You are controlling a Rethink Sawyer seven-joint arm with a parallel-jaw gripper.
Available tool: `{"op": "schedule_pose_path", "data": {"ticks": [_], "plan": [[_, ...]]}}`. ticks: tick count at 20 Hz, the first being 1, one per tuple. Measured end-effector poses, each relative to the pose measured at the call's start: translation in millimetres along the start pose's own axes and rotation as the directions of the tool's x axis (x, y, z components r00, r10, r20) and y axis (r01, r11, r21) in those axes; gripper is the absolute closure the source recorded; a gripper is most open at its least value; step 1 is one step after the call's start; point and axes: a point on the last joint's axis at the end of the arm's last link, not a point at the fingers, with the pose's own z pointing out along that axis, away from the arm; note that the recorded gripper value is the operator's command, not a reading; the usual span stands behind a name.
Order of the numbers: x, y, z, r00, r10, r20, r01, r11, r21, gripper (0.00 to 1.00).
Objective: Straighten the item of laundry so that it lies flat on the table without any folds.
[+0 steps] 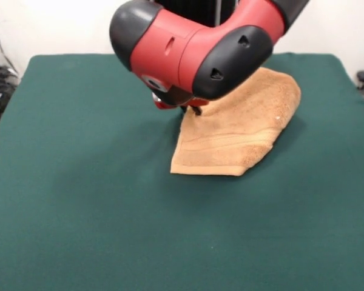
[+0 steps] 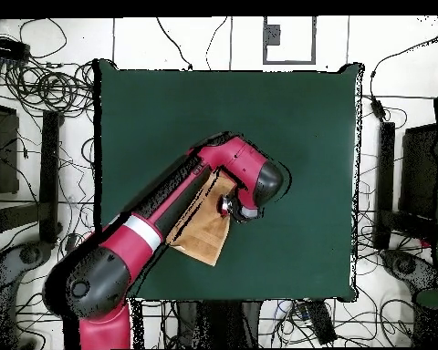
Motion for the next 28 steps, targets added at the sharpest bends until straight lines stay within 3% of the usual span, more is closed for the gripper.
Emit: {"op": "schedule_pose_path", "data": {"ticks": [13, 19, 24, 28], "plan": [[-2, -1, -2, 1.0, -0.006, -0.018, 0.007, 0.999, 0.053, 1.0], [3, 9, -1, 1.0, -0.013, 0.023, 0.01, 0.99, 0.143, 1.0], [13, 11, -5, 0.985, -0.021, 0.174, -0.028, 0.961, 0.275, 1.0], [16, -3, -14, 0.955, -0.028, 0.296, -0.081, 0.933, 0.35, 1.0]]}}
